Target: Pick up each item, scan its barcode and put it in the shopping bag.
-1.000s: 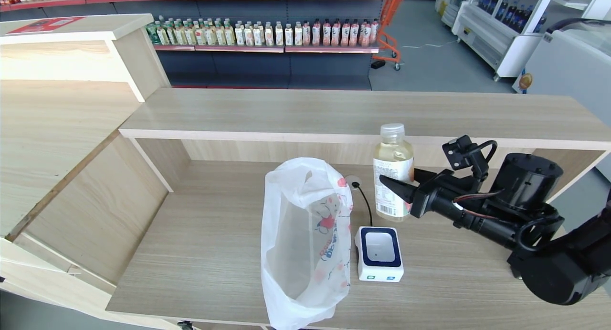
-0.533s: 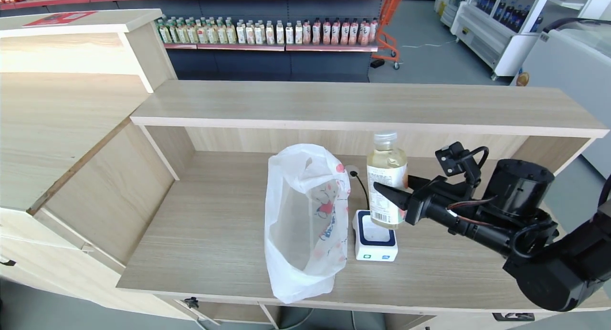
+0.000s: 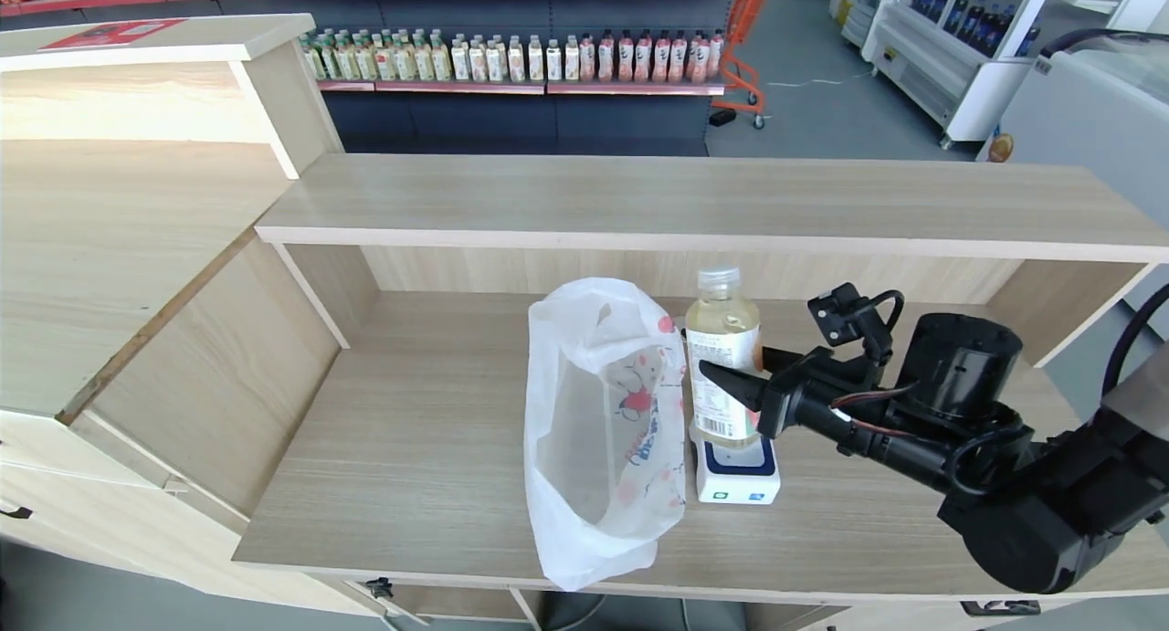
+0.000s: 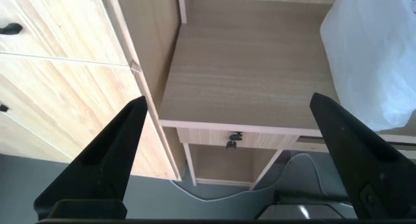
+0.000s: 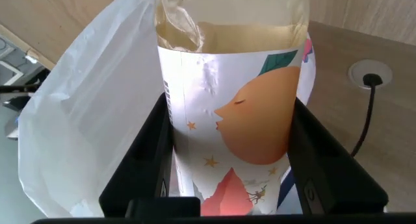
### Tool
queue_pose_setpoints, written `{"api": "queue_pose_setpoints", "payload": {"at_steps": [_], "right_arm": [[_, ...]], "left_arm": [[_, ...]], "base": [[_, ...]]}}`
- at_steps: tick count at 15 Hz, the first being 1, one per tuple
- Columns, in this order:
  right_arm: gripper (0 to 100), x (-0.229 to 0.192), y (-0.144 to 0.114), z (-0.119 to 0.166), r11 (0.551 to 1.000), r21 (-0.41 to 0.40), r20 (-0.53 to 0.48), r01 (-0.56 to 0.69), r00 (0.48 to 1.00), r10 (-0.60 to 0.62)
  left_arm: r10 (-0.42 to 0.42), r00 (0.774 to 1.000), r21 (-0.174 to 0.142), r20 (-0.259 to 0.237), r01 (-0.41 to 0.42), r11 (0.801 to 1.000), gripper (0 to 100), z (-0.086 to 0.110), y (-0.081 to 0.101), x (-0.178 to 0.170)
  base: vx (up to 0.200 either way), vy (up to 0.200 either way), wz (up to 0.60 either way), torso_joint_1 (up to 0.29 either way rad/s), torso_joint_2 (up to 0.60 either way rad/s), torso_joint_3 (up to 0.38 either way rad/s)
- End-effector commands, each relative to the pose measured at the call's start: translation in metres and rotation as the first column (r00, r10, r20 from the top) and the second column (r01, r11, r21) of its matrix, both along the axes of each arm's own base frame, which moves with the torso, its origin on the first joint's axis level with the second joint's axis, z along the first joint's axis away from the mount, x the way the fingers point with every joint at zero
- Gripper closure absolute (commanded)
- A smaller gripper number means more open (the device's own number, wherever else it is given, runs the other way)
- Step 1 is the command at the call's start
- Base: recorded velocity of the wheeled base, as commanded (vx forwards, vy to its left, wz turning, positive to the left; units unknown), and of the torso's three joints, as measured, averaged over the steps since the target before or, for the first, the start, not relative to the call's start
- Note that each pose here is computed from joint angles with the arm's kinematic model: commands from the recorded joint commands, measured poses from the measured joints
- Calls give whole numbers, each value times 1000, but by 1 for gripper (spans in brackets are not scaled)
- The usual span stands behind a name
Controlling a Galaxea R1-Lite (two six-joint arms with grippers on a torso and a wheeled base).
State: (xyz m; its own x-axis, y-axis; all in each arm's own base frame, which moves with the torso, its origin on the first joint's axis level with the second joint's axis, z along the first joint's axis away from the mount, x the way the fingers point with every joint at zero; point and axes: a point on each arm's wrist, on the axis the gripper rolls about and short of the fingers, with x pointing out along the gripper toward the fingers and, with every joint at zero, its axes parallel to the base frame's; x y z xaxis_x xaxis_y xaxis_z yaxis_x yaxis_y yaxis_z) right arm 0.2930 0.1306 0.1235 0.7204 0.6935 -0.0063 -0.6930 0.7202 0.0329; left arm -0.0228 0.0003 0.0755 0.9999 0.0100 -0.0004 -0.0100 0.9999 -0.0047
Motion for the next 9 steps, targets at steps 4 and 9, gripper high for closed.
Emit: {"api": "queue_pose_setpoints", "payload": {"at_steps": [4, 9], "right_arm": [[100, 19, 13, -17, 1000, -1, -24, -17, 1000, 17], [100, 25, 26, -45, 999, -9, -96, -41, 995, 40]], "left_arm": [[1, 1000, 0, 0, -1, 1000, 0, 0, 0, 0], [1, 1000, 0, 0, -1, 1000, 0, 0, 0, 0]], "base": [[0, 50, 0, 5, 5, -2], [0, 0, 0, 0, 0, 0]]}}
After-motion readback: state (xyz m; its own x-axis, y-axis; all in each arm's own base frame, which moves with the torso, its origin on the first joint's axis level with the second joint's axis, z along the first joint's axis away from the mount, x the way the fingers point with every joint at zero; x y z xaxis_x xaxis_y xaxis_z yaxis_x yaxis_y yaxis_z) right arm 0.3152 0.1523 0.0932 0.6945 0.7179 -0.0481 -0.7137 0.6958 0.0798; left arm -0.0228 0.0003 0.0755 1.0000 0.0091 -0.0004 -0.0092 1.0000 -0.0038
